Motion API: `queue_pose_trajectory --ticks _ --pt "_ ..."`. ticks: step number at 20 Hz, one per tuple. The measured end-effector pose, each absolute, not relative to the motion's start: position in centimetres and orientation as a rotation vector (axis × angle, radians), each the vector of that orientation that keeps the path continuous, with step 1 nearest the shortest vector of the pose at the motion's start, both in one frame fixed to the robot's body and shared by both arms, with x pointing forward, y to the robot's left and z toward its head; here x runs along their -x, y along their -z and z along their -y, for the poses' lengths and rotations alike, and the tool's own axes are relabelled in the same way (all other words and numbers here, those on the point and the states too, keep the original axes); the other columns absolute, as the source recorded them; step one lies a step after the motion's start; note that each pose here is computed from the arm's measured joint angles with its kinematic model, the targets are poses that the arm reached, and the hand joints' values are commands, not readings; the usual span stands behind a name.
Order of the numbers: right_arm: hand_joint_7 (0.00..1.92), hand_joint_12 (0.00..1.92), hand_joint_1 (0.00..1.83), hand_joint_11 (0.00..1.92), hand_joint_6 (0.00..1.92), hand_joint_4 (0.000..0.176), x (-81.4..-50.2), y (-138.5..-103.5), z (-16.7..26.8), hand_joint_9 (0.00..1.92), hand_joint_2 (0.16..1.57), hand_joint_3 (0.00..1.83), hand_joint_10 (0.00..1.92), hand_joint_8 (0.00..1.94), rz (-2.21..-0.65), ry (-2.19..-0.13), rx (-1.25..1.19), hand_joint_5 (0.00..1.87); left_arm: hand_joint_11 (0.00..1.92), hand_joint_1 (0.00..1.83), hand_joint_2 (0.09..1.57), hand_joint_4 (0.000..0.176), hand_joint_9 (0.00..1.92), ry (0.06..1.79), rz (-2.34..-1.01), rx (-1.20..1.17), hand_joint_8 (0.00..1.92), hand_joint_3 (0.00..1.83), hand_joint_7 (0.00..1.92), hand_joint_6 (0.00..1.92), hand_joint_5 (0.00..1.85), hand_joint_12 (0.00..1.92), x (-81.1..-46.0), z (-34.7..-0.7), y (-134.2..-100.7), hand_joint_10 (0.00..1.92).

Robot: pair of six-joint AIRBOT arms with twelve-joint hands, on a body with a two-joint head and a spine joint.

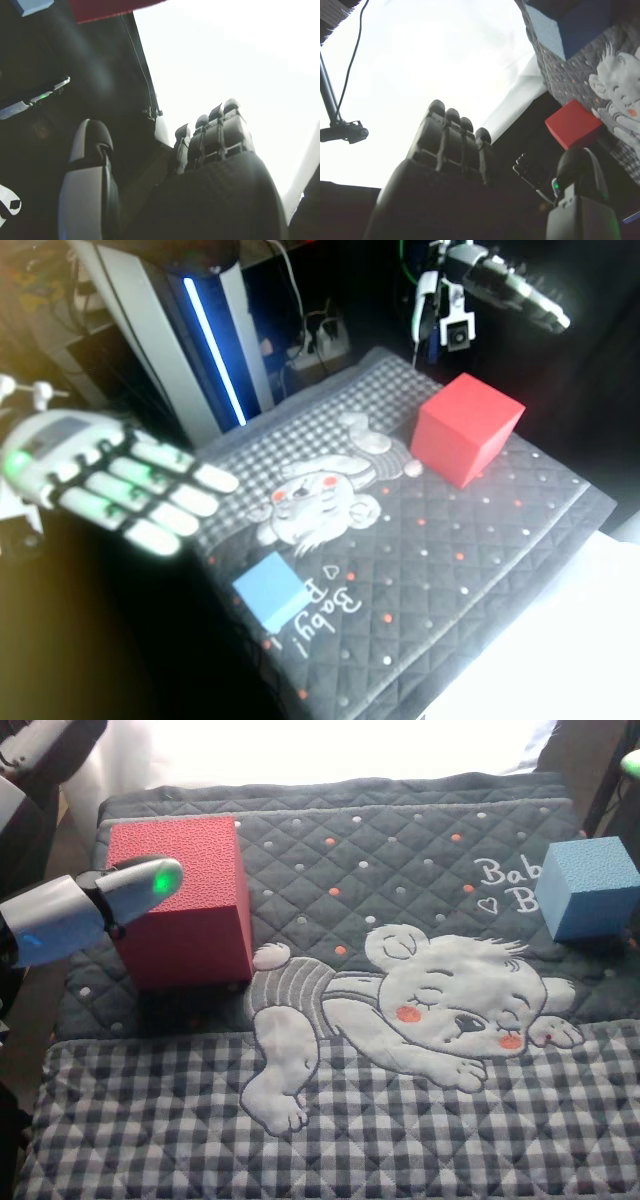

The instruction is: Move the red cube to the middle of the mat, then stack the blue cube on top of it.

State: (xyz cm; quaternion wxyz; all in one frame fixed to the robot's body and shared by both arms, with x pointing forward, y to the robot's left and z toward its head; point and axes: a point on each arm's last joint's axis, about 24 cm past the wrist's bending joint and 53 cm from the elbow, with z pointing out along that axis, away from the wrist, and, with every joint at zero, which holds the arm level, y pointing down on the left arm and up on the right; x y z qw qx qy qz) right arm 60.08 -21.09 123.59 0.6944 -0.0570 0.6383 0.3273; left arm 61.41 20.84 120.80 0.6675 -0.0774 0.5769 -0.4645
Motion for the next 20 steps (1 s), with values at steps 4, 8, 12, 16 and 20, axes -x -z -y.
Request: queue_pose_trajectory --ticks 4,8,12,16,20 --pt "0.0 0.56 0.67 0.0 0.0 0.0 -60.6 -123.4 19.7 0.0 1.17 0.0 0.0 0.0 -1.447 -0.715 0.181 0.0 0.0 0.69 1.06 0.086 0.0 1.003 -1.332 0.157 0.0 0.0 0.0 0.0 0.0 0.0 -61.8 -21.4 -120.7 0.0" --pt "0.0 0.32 0.66 0.0 0.0 0.0 -60.6 -122.6 19.3 0.0 1.19 0.0 0.0 0.0 -1.472 -0.723 0.185 0.0 0.0 0.58 1.02 0.096 0.0 0.983 -1.391 0.152 0.0 0.0 0.0 0.0 0.0 0.0 -62.3 -21.0 -119.6 0.0" --pt "0.0 0.87 0.63 0.0 0.0 0.0 -60.6 -122.4 19.2 0.0 1.19 0.0 0.0 0.0 -1.476 -0.726 0.18 0.0 0.0 0.67 0.94 0.109 0.0 0.918 -1.456 0.129 0.0 0.0 0.0 0.0 0.0 0.0 -64.8 -20.3 -119.1 0.0" --pt "0.0 1.35 0.62 0.0 0.0 0.0 -60.6 -122.1 18.9 0.0 1.18 0.0 0.0 0.0 -1.481 -0.732 0.182 0.0 0.0 0.78 0.82 0.096 0.0 0.866 -1.585 0.128 0.0 0.0 0.0 0.0 0.0 0.0 -67.1 -18.8 -116.0 0.0" --pt "0.0 1.15 0.65 0.0 0.0 0.0 -60.6 -122.1 18.9 0.0 1.2 0.0 0.0 0.0 -1.482 -0.731 0.18 0.0 0.0 0.84 0.79 0.094 0.0 0.796 -1.715 0.104 0.0 0.0 0.0 0.0 0.0 0.0 -68.7 -17.9 -113.0 0.0"
